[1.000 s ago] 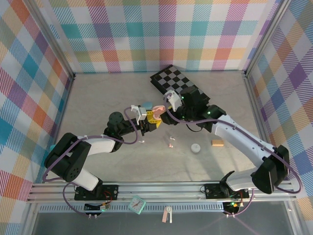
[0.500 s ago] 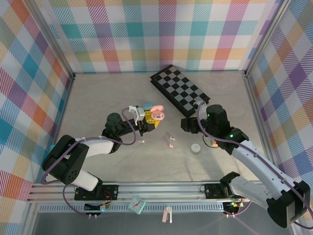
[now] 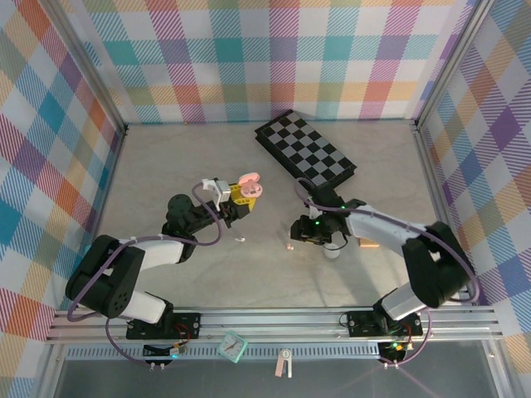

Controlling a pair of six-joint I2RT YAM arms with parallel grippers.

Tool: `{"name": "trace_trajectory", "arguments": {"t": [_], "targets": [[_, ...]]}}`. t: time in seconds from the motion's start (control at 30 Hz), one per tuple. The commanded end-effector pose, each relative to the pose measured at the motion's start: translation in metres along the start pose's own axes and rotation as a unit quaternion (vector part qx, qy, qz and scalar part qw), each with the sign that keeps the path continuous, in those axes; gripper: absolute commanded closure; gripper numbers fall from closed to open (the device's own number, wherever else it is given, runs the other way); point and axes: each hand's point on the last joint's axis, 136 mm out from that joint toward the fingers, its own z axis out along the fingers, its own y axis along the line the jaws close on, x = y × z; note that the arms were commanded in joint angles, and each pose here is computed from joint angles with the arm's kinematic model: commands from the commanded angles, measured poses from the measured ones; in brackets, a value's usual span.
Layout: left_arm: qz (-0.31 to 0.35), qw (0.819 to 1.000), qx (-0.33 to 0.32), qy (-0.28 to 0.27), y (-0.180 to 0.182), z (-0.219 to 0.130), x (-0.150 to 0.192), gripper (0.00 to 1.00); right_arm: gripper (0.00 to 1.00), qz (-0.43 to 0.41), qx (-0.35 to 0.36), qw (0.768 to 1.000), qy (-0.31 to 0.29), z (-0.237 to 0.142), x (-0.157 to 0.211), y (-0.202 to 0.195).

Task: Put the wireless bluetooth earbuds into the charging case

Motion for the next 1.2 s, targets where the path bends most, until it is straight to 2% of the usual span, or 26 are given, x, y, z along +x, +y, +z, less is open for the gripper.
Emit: {"name": "trace_trajectory", "arguments": {"t": [0.0,0.4,0.93,1.17], "targets": [[0.033,0.999,-0.013,-0.037,0.003,-0.010,-0.023,0.80,0.60,-0.001,0.038,0.999,0.015,0.005,-0.001,0.007],[0.042,0.998,-0.029,-0.036,0.014,-0.015,-0.022,0.80,0.67,-0.017,0.137,0.990,0.035,0.030,0.001,-0.001],[0.038,0.998,-0.022,-0.039,0.011,-0.017,-0.022,0.80,0.72,-0.016,0.143,0.988,0.052,0.045,0.004,-0.003],[0.038,0.998,-0.024,-0.039,0.012,-0.016,-0.021,0.80,0.78,-0.011,0.147,0.987,0.056,0.045,0.008,-0.006]]}}
